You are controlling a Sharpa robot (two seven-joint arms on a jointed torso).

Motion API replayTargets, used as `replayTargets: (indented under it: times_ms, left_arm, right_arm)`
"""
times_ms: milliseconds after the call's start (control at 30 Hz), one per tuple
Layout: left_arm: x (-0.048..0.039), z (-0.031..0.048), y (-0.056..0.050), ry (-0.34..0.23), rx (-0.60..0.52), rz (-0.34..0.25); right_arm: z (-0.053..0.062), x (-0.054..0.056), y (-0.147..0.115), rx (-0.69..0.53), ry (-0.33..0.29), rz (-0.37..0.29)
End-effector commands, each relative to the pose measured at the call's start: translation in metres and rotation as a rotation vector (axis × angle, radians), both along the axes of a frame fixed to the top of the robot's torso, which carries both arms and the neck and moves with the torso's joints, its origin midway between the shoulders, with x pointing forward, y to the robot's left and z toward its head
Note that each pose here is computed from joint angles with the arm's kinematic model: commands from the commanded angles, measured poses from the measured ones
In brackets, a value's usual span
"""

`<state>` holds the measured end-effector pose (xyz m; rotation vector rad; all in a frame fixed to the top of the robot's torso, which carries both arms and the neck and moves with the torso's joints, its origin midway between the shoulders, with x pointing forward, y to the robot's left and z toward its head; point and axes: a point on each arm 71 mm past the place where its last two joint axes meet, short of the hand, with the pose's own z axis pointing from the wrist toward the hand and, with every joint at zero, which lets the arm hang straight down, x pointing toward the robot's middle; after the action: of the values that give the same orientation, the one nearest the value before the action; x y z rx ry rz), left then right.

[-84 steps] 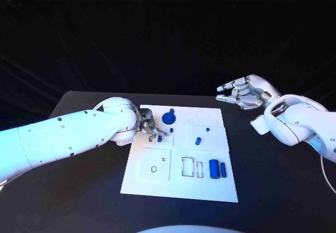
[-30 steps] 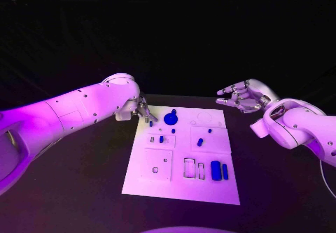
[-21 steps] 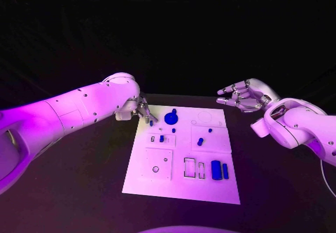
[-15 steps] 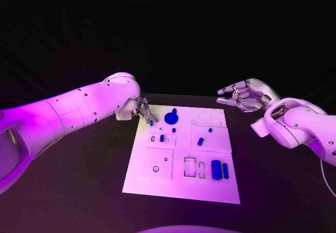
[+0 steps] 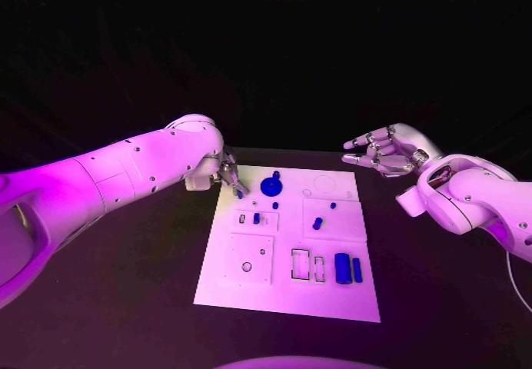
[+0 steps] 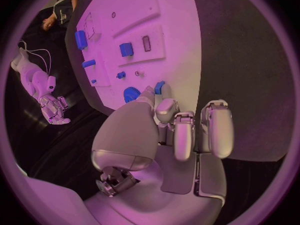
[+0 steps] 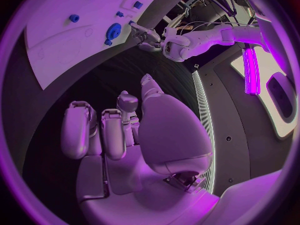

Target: Assemble the parts on the task board

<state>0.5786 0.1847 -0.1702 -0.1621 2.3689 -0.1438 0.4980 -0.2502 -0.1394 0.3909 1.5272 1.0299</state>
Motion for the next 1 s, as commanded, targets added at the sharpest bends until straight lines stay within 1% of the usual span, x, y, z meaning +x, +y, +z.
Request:
replayTargets:
  times_ms: [33, 400, 600, 733, 833, 1000]
  left_arm:
    - [-0.0009, -0.0028, -0.003, 0.016, -0.014, -0.016]
    - [-0.0010, -0.0052, -0.004, 0.018, -0.025, -0.024]
    - [-0.0030, -0.0030, -0.003, -0.012, -0.067, -0.024]
    - [-0.0079, 0.0000, -0.001, -0.035, -0.113, -0.016]
    - [-0.0137, 0.0031, 0.002, -0.060, -0.152, -0.007]
    - [-0.0268, 0.0073, 0.005, -0.098, -0.205, -0.002]
  right_arm:
    - [0.000, -0.001, 0.002, -0.006, -0.002, 0.018]
    - [0.000, -0.001, 0.002, -0.006, -0.001, 0.020]
    - [-0.001, -0.001, 0.001, -0.007, 0.000, 0.020]
    - [-0.001, -0.001, 0.001, -0.008, 0.001, 0.018]
    - [-0.001, -0.001, 0.000, -0.009, 0.001, 0.017]
    - [-0.001, -0.001, -0.001, -0.010, 0.003, 0.016]
